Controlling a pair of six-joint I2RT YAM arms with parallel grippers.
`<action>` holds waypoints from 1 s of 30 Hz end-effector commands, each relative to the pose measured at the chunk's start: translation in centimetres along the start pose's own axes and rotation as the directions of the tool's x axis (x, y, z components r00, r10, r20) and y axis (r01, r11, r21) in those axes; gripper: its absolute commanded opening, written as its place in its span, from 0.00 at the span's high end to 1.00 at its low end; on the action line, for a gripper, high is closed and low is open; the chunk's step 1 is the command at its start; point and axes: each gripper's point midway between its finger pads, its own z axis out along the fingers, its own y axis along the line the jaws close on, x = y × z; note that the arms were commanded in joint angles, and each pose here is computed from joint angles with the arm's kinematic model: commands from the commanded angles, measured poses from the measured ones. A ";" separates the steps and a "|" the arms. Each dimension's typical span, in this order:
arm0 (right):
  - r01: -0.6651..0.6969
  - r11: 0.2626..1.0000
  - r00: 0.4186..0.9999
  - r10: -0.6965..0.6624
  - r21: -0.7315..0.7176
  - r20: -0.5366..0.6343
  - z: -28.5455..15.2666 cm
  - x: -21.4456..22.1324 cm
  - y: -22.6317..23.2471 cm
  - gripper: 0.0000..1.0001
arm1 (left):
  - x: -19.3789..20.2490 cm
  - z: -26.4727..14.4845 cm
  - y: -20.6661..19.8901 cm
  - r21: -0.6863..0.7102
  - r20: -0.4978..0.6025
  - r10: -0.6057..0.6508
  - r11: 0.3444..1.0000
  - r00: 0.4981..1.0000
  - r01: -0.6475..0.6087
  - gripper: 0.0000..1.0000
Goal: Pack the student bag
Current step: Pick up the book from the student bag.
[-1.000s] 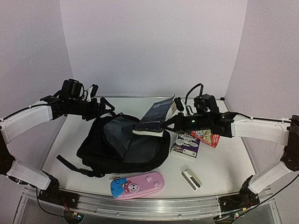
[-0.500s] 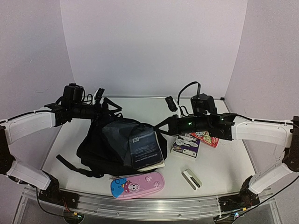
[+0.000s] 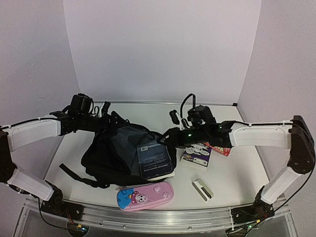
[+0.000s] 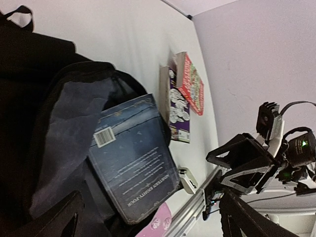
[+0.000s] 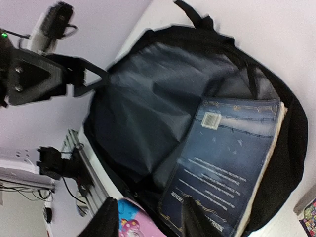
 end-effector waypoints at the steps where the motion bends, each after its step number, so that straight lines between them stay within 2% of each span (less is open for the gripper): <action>1: -0.009 0.995 0.998 0.015 0.097 -0.068 1.9 1.6 -2.6 0.50 | 0.0 -1.3 2.8 -0.183 0.038 0.055 0.982 0.998 -0.047 0.05; 6: -0.022 0.972 0.995 0.044 0.233 -0.088 3.4 1.9 -5.7 0.45 | 0.8 -1.1 5.0 -0.257 0.019 0.040 0.966 0.999 -0.034 0.05; 16: -0.029 0.935 0.991 0.072 0.352 -0.110 4.7 2.8 -8.8 0.44 | 1.8 -0.5 7.9 -0.348 -0.005 0.011 0.938 1.000 -0.012 0.11; 23: -0.039 0.930 0.996 0.064 0.365 -0.056 2.6 0.9 -8.6 0.37 | 2.1 -0.6 9.4 -0.405 -0.004 0.000 0.914 1.000 -0.001 0.12; 28: -0.038 0.927 0.992 0.080 0.374 -0.098 3.4 2.1 -9.9 0.35 | 2.1 -0.9 10.0 -0.434 0.016 -0.011 0.901 1.000 0.017 0.12; 30: -0.047 0.926 0.987 0.100 0.376 -0.123 4.0 2.9 -10.4 0.35 | 2.3 -0.9 10.1 -0.430 0.015 -0.013 0.902 1.000 0.018 0.19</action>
